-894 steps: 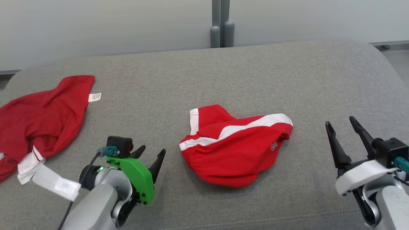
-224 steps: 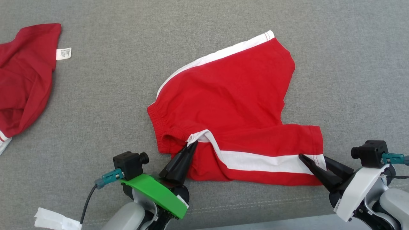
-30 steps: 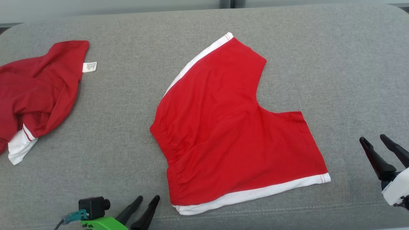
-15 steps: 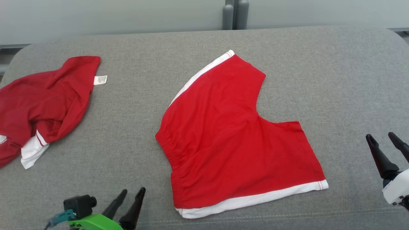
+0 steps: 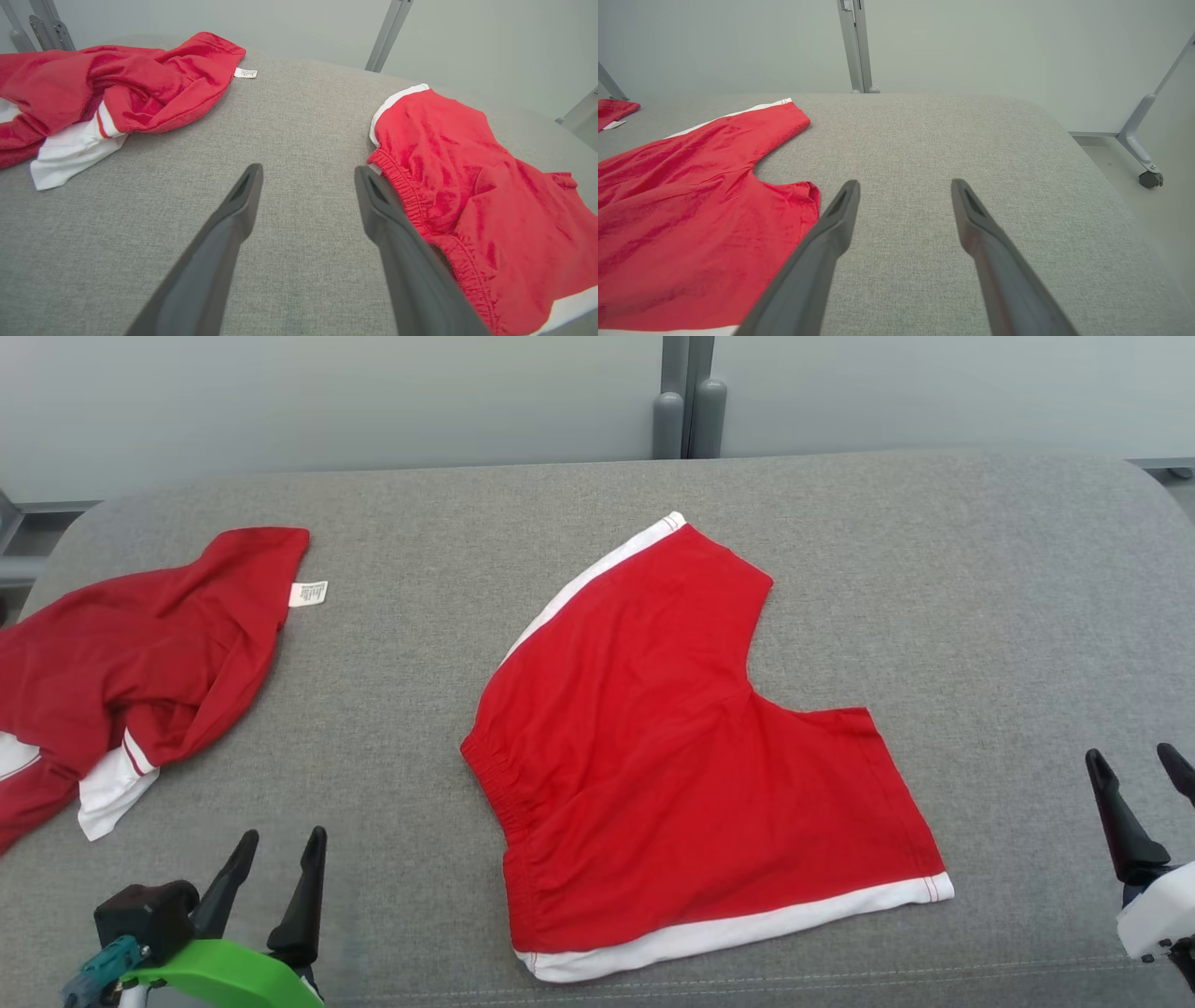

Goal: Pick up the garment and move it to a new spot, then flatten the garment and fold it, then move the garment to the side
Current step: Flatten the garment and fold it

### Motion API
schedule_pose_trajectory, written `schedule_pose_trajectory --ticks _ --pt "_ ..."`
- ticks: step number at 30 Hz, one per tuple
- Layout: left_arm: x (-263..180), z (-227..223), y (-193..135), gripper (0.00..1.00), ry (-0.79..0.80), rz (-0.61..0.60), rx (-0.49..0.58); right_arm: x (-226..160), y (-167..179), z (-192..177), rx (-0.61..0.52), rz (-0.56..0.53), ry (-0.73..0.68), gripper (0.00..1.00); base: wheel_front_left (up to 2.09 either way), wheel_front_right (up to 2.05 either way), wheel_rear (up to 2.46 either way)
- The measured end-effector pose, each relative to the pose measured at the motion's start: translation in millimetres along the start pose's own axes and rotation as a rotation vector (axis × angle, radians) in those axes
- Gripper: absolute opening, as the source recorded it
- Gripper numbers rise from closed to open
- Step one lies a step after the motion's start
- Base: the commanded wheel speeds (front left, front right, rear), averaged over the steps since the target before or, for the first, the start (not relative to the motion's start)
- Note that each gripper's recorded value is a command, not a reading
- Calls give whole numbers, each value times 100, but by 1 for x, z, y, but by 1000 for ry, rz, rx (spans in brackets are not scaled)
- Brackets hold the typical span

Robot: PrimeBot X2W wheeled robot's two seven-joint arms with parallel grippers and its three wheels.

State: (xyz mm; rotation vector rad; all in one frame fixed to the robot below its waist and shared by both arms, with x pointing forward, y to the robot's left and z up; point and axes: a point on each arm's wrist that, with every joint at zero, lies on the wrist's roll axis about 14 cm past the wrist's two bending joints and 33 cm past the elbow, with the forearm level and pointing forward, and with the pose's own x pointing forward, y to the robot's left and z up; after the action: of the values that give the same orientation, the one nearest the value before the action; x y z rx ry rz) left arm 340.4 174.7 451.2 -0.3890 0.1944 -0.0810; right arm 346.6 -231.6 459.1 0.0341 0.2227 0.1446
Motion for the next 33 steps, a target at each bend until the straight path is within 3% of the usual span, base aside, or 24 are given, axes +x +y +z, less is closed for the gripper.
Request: schedule_pose_trajectory --ticks 5,17,33 --pt "-8 6 11 100 -31 35 67 1 -7 9 -17 -53 -53 100 0 0 0" --pt "-27 18 18 100 -113 97 50 -19 17 -20 12 -70 -23 100 0 0 0" --pt "-41 18 14 100 -149 87 50 -19 24 -3 -61 -62 -96 100 0 0 0"
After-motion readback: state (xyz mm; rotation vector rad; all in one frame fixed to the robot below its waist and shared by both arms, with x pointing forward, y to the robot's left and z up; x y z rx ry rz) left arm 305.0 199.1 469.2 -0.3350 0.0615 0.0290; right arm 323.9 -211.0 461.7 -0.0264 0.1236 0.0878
